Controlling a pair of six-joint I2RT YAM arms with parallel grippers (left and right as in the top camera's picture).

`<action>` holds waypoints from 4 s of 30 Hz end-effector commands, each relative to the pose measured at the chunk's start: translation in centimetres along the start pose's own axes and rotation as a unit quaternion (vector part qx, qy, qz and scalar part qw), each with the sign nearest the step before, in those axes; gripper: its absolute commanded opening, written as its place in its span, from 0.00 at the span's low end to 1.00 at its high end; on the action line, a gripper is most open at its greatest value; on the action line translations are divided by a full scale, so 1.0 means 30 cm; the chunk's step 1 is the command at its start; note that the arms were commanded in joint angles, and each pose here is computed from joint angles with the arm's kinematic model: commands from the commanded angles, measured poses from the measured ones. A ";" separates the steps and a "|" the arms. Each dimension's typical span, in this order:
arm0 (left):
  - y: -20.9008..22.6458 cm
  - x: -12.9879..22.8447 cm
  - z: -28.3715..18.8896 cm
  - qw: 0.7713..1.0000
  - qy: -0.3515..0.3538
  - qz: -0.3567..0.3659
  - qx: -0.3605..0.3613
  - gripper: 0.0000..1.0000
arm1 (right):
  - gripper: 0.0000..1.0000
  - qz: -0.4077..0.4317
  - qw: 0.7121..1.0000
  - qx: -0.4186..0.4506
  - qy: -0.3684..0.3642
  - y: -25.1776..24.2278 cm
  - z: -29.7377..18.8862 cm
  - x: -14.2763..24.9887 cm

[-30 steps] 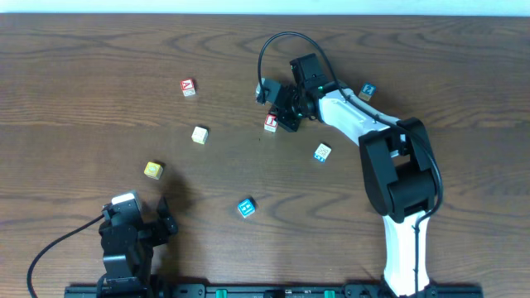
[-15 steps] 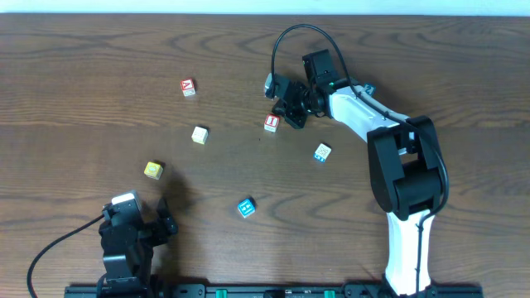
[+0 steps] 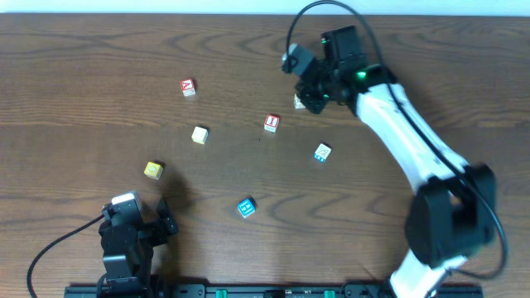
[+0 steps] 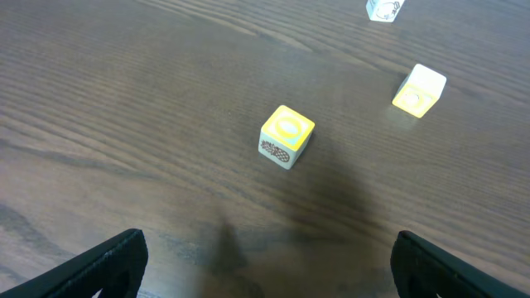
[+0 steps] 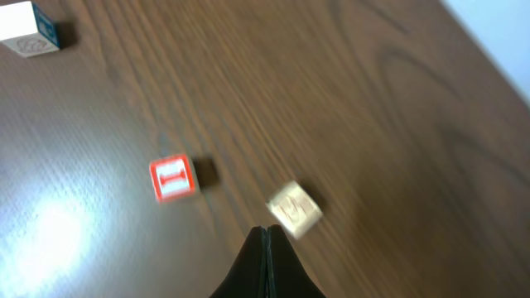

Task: Spell out Ai2
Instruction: 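Lift the right gripper and move it to the blue '2' block, then close the right gripper on the blue '2' block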

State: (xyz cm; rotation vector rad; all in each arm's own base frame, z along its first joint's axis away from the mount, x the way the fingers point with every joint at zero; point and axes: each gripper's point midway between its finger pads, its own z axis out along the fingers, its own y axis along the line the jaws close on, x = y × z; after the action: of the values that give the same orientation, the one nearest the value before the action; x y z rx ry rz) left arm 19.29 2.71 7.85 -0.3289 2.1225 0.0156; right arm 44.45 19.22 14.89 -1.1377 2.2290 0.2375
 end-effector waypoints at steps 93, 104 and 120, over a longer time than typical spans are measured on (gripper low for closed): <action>0.010 0.008 0.004 1.000 0.001 -0.001 -0.008 0.95 | 0.77 0.560 0.792 0.228 0.086 -0.457 0.180 0.558; 0.010 0.008 0.004 1.000 0.001 -0.001 -0.008 0.95 | 0.75 0.569 0.785 0.229 0.080 -0.466 0.219 0.574; 0.010 0.008 0.004 1.000 0.001 -0.001 -0.008 0.95 | 0.38 0.570 0.783 0.233 0.080 -0.475 0.214 0.581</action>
State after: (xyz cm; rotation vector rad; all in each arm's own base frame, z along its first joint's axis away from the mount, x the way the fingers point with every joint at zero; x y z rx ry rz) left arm 19.29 2.72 7.85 -0.3291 2.1225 0.0160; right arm 50.87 1.70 1.75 0.5617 2.6171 0.0564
